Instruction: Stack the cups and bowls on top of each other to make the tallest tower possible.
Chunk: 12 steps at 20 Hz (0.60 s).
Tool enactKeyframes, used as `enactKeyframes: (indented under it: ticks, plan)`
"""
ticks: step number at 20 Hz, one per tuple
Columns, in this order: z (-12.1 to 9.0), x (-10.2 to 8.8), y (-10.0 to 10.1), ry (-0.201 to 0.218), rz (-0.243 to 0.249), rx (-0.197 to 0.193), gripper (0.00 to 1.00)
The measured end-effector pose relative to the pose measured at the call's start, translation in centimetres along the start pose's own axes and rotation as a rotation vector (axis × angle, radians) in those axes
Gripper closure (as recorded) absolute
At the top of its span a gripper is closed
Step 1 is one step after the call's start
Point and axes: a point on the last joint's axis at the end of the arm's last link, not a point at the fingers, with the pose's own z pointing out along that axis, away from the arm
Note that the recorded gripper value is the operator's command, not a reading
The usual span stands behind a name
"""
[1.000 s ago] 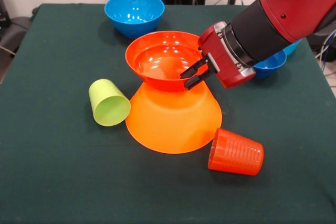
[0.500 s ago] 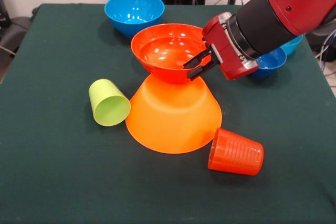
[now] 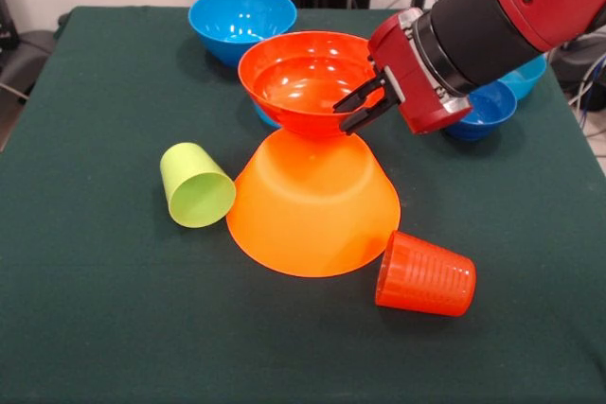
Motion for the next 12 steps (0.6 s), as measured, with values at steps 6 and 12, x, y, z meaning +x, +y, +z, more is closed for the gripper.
enactKeyframes:
  ticks: [6,12]
  plan:
    - [0.3,-0.8,0.0,0.001,0.007,-0.004,1.00]
    - [0.6,-1.9,0.1,0.001,0.017,-0.010,1.00]
